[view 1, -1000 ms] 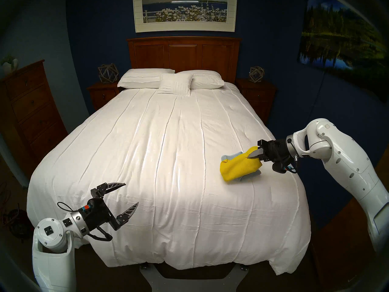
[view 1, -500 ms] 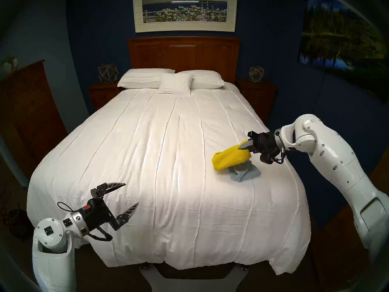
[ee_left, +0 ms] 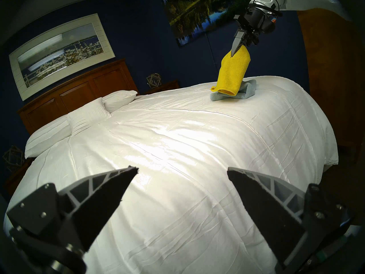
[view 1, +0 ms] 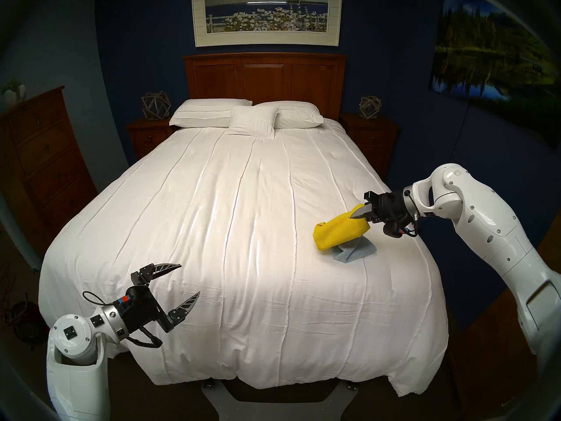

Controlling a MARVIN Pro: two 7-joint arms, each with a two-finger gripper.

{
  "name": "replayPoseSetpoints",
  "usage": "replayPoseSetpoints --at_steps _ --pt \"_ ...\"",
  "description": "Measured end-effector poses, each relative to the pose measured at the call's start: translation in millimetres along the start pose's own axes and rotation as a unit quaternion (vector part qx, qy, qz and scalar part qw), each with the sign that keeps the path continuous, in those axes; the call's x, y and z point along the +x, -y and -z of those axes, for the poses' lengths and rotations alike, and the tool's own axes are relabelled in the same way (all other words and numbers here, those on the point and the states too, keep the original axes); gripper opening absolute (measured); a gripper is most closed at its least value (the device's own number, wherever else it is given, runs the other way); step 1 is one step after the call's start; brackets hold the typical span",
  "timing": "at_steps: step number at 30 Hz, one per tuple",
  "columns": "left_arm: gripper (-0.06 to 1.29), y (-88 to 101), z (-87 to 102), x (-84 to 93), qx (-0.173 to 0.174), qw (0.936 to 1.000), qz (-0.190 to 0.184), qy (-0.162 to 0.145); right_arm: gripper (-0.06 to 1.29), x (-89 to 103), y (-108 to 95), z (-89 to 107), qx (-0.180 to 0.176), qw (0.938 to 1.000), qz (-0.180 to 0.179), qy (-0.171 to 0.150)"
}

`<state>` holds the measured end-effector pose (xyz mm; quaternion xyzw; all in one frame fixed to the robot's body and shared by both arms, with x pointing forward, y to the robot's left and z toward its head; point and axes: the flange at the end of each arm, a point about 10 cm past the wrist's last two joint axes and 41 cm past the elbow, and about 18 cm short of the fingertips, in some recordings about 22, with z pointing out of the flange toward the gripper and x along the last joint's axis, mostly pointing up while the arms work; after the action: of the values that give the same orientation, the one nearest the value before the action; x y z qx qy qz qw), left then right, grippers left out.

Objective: Fold the hand towels twice and stack them up

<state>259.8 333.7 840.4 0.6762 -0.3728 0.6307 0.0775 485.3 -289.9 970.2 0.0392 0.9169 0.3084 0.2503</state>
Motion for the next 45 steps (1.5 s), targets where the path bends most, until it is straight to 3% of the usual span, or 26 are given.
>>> replayPoseSetpoints --at_steps 9,21,29,31,32,33,36,37,38,39,40,45 --pt "1.27 0.0 0.0 0.1 0.000 1.0000 0.000 0.000 -0.03 11.2 26.4 -16.7 0.039 0.9990 0.011 -0.018" --pt "1.27 -0.1 0.0 0.1 0.000 1.0000 0.000 0.000 -0.03 14.1 43.0 1.8 0.061 0.9976 0.017 -0.026" --pt "1.27 -0.1 0.1 0.0 0.000 1.0000 0.000 0.000 0.03 24.7 51.5 -7.4 0.072 0.9961 0.018 -0.047" --pt "1.27 -0.1 0.1 0.1 0.000 1.0000 0.000 0.000 0.12 27.3 50.4 -11.6 0.073 0.9958 0.021 -0.051" --pt "1.27 -0.1 0.1 0.1 0.000 1.0000 0.000 0.000 0.27 28.9 49.7 -14.3 0.075 0.9955 0.023 -0.054" --pt "1.27 -0.1 0.1 0.1 0.000 1.0000 0.000 0.000 0.33 29.9 49.3 -16.2 0.076 0.9953 0.025 -0.055" --pt "1.27 -0.1 0.1 0.1 0.000 1.0000 0.000 0.000 0.37 31.8 48.9 -20.4 0.085 0.9942 0.031 -0.058" --pt "1.27 -0.1 0.1 0.1 0.000 1.0000 0.000 0.000 0.47 31.5 48.8 -20.9 0.089 0.9938 0.033 -0.058" --pt "1.27 -0.1 0.1 0.1 0.000 1.0000 0.000 0.000 0.78 30.4 48.9 -20.6 0.094 0.9934 0.035 -0.056" --pt "1.27 -0.1 0.1 0.1 0.000 1.0000 0.000 0.000 0.98 29.6 49.0 -20.2 0.096 0.9933 0.036 -0.055" --pt "1.27 -0.1 0.1 0.1 0.000 1.0000 0.000 0.000 1.10 28.3 49.3 -19.4 0.098 0.9931 0.036 -0.052" --pt "1.27 -0.1 0.1 0.1 0.000 1.0000 0.000 0.000 1.10 17.3 53.4 -12.5 0.110 0.9930 0.031 -0.030"
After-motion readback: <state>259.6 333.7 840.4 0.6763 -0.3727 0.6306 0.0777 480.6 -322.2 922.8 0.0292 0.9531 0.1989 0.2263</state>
